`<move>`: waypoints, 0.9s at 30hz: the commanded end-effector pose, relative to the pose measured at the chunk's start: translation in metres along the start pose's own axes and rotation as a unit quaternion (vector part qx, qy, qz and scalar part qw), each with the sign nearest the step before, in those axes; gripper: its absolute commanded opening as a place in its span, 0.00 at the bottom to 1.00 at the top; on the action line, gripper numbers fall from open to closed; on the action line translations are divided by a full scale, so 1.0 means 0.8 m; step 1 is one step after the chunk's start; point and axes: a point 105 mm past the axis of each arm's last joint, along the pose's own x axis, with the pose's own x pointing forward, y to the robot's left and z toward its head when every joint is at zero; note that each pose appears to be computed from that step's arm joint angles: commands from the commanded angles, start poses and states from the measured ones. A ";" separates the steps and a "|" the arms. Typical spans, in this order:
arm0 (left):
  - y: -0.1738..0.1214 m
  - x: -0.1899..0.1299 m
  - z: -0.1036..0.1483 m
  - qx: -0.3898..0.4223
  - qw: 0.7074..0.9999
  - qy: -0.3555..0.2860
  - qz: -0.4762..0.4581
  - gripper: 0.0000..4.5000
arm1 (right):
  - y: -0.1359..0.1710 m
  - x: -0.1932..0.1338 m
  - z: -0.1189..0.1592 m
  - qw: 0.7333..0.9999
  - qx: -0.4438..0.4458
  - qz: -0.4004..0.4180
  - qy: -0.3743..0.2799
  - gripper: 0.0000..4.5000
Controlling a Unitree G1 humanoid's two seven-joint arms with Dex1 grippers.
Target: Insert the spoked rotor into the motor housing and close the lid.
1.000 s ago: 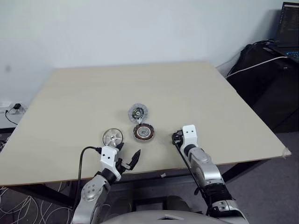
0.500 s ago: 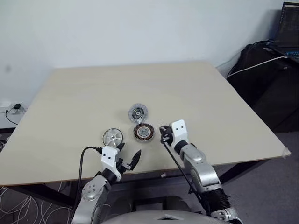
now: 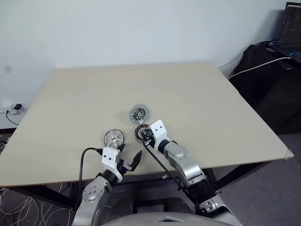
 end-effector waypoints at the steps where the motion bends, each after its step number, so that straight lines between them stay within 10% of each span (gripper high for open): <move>1: -0.004 0.004 0.023 0.007 0.999 -0.033 -0.005 1.00 | -0.006 0.006 0.015 1.000 -0.004 -0.003 -0.022 0.15; 27: -0.005 0.005 0.024 0.004 0.999 -0.037 -0.005 1.00 | -0.015 0.030 0.005 1.000 -0.010 -0.002 0.002 0.15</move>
